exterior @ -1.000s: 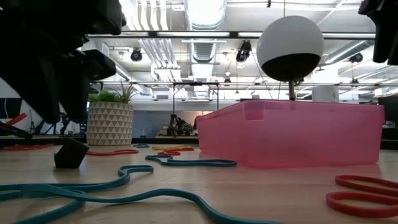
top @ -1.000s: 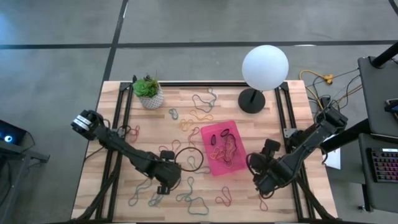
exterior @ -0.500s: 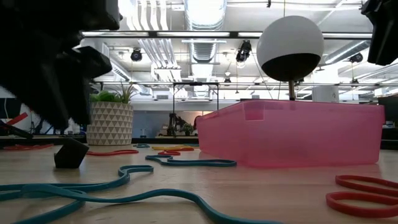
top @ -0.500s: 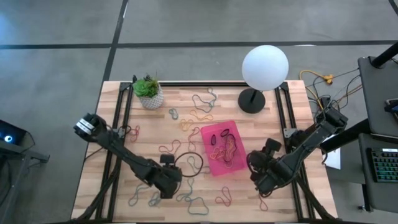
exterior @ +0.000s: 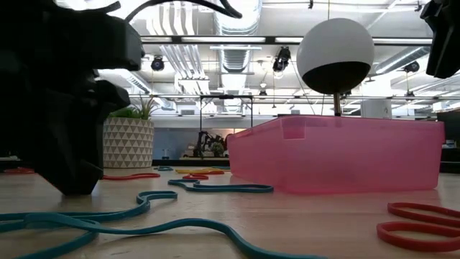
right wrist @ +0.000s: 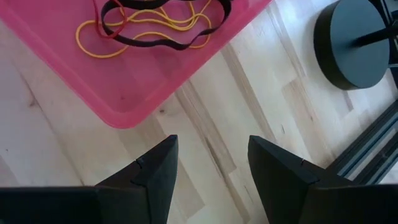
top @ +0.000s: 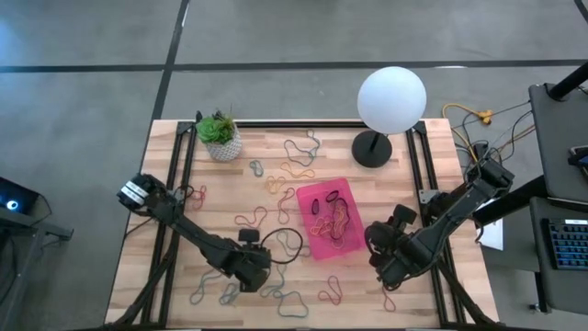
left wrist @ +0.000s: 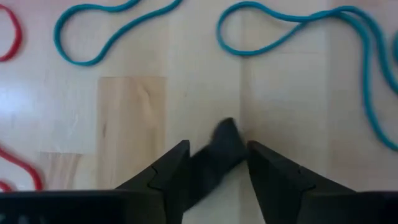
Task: Pick and place rubber bands into bin
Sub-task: Put the black rubber band into the pink bin
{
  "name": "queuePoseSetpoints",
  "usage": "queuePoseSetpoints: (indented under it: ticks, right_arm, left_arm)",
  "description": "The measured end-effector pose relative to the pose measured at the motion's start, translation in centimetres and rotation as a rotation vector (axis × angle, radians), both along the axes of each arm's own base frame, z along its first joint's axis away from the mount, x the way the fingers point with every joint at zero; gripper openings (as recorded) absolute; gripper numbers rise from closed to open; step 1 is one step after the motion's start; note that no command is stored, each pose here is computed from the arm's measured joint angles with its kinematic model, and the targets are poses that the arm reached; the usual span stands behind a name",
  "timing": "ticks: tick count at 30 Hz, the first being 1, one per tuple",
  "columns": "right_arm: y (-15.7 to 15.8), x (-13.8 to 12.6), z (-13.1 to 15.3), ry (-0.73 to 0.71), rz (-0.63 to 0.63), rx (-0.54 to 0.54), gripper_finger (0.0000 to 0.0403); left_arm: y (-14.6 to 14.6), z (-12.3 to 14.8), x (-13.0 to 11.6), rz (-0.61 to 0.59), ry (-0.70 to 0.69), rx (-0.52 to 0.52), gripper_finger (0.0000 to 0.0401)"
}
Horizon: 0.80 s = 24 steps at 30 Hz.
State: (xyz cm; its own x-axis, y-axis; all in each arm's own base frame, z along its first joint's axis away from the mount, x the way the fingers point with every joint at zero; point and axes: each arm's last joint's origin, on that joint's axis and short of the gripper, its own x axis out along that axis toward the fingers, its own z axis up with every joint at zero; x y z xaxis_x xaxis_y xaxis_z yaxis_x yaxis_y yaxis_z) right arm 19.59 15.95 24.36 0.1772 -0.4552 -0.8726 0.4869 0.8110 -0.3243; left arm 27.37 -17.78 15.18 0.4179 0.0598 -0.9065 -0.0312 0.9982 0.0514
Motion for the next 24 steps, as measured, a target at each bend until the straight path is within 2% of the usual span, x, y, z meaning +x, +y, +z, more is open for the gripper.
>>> queuePoseSetpoints:
  ticks: [4, 9, 13, 17, 20, 22, 24]
  right_arm:
    - [-0.1, -0.1, -0.2, 0.006, 0.0, -0.005, 0.0182]
    - [-0.1, -0.1, -0.3, 0.011, 0.0, -0.006, 0.0182]
    - [-0.1, -0.1, -0.3, 0.014, 0.006, -0.008, 0.0182]
    - [-0.2, -0.2, -0.4, 0.015, 0.008, -0.021, 0.0182]
    - [-0.3, -0.3, -0.6, 0.011, 0.008, -0.04, 0.0182]
    - [-0.4, -0.3, -0.8, 0.015, 0.007, -0.044, 0.0182]
    - [-0.4, -0.4, -0.9, 0.018, 0.007, -0.047, 0.0182]
  left_arm:
    - [0.2, -0.2, 0.2, 0.009, 0.0, 0.004, 0.0092]
    - [1.2, -0.1, 0.6, 0.037, 0.009, 0.008, 0.0013]
    - [2.6, 2.1, 1.1, 0.018, -0.029, 0.025, 0.0003]
    - [4.8, 6.3, 2.4, -0.021, -0.181, 0.065, 0.0002]
    - [7.2, 9.3, 4.0, -0.068, -0.356, 0.09, 0.0001]
    - [9.1, 10.9, 5.5, -0.103, -0.511, 0.037, 0.0001]
    - [11.0, 11.8, 6.8, -0.144, -0.641, -0.061, 0.0001]
